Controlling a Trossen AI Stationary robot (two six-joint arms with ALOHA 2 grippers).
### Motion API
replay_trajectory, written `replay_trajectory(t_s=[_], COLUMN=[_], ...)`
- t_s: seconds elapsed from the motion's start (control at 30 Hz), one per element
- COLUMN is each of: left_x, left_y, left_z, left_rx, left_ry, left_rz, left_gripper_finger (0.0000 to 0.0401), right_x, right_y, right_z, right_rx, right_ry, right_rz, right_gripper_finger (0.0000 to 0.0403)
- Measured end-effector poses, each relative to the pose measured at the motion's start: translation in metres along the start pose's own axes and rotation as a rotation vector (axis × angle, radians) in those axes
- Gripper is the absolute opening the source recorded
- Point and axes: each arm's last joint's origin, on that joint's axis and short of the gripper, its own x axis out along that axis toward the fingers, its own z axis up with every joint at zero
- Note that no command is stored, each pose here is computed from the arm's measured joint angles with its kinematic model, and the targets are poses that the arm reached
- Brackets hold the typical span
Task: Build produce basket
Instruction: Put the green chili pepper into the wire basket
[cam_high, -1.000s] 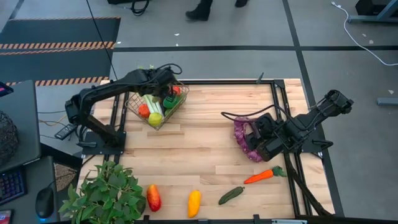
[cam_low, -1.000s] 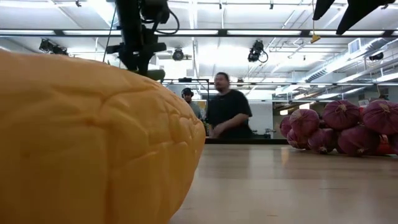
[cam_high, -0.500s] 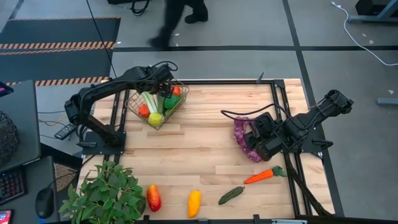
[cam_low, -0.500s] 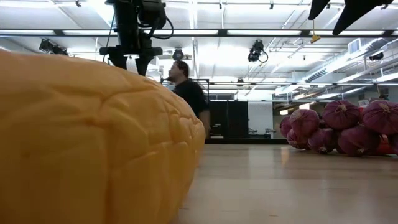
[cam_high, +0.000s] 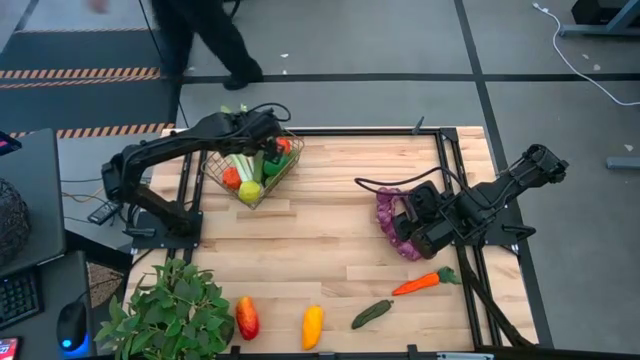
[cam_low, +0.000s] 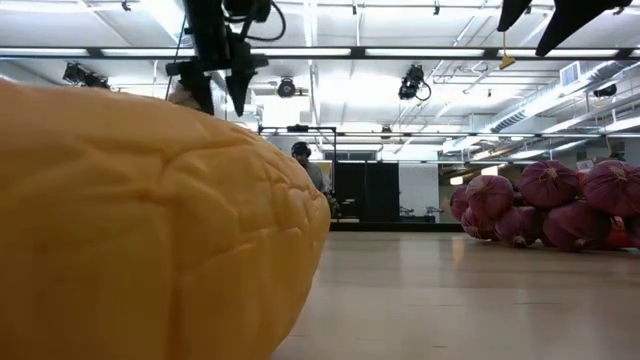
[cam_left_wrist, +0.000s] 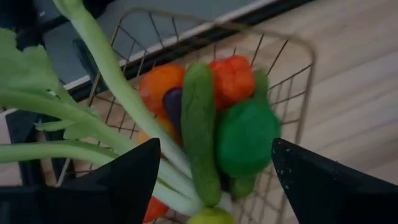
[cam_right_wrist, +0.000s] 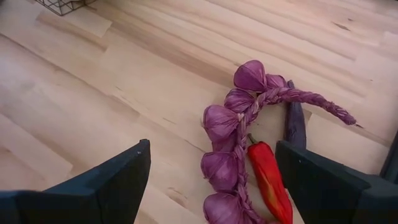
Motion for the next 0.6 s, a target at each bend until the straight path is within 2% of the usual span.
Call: replay_trajectory(t_s=[0.23, 0.6], left_x=[-0.031, -0.071], left_y=[-0.008, -0.004], left_z=[0.007, 0.013], left_rx=[0.034, 0.057], left_ry=[-0.066, -0.108], left_rz=[-0.066, -0.067], left_gripper_finger=[0.0308, 0.0298], right_x=[0.000, 0.001], right_y=[0.002, 0.005], right_z=[0.000, -0.001], right_rx=[0.014, 0.029], right_ry=[0.002, 0.011], right_rz=[0.014, 0.033], right_gripper_finger=[0.0348, 0.0348])
